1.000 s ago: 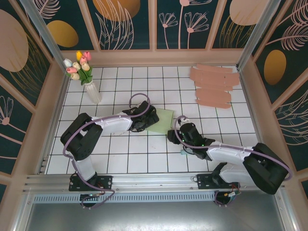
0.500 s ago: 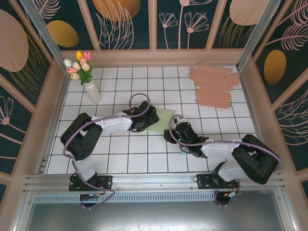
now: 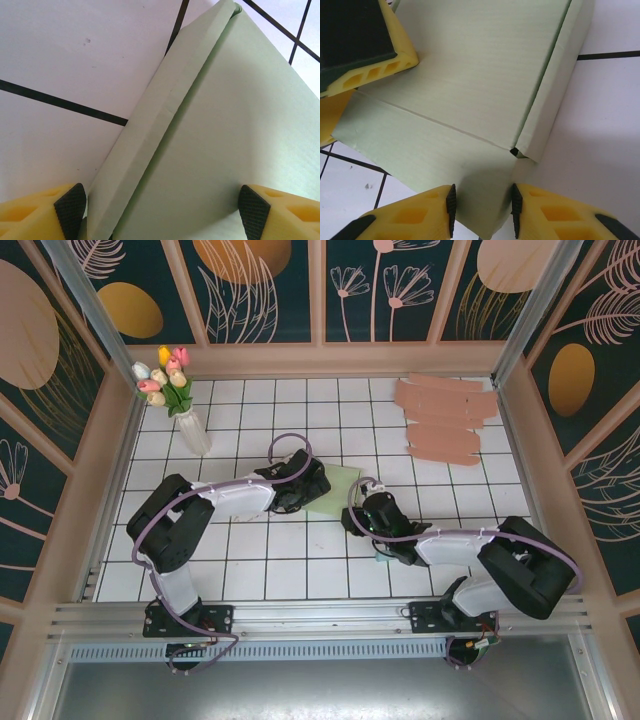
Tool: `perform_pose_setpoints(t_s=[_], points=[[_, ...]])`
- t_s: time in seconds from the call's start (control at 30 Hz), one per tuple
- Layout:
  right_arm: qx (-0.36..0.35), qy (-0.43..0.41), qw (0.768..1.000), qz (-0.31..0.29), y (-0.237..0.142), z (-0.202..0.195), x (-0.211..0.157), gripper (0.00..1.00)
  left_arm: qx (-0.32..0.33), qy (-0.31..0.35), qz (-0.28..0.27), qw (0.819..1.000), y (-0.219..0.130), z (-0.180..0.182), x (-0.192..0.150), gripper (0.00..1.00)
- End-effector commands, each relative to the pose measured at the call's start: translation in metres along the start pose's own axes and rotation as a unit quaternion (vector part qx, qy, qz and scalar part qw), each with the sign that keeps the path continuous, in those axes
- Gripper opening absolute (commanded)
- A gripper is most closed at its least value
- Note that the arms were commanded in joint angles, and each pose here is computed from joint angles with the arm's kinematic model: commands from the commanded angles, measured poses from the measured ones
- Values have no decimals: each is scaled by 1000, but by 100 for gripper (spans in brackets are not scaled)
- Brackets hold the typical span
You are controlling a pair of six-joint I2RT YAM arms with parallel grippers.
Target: Fold the paper box
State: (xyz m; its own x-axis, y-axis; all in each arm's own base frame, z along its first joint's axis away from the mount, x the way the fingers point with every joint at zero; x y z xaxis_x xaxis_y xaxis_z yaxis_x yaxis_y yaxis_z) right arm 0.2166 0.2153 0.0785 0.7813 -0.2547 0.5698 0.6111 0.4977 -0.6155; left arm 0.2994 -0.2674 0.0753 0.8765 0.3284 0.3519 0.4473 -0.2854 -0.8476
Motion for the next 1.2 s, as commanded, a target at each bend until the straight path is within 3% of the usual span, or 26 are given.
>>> perform_pose_setpoints(t_s=[0.0,0.9,1.17], points=[[1,-13,1000,-20,2,4,6,35,52,9,21,998,13,23,-15,82],[-36,-59,997,-38,15,-25,-5,32,57,16,29,998,19,27,-19,81],[-30,-38,998,-50,23,-31,0,32,52,17,36,998,20,29,-23,81]])
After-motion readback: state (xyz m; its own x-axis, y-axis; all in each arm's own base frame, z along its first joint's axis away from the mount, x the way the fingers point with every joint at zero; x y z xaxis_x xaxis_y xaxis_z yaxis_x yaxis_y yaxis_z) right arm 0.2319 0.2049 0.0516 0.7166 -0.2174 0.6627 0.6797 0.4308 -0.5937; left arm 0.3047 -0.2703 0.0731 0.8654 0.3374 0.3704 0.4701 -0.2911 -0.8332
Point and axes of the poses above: each hand's point on the last joint's axis, 136 mm out from that joint toward the fingers, its own y axis out along the fingers, its own z axis along the line the jaws close on, x = y × z, the point moved 5 cm from there along -y, back along the fingers, and after that the axes turned 10 degrees about y, right-handed, at the moved point
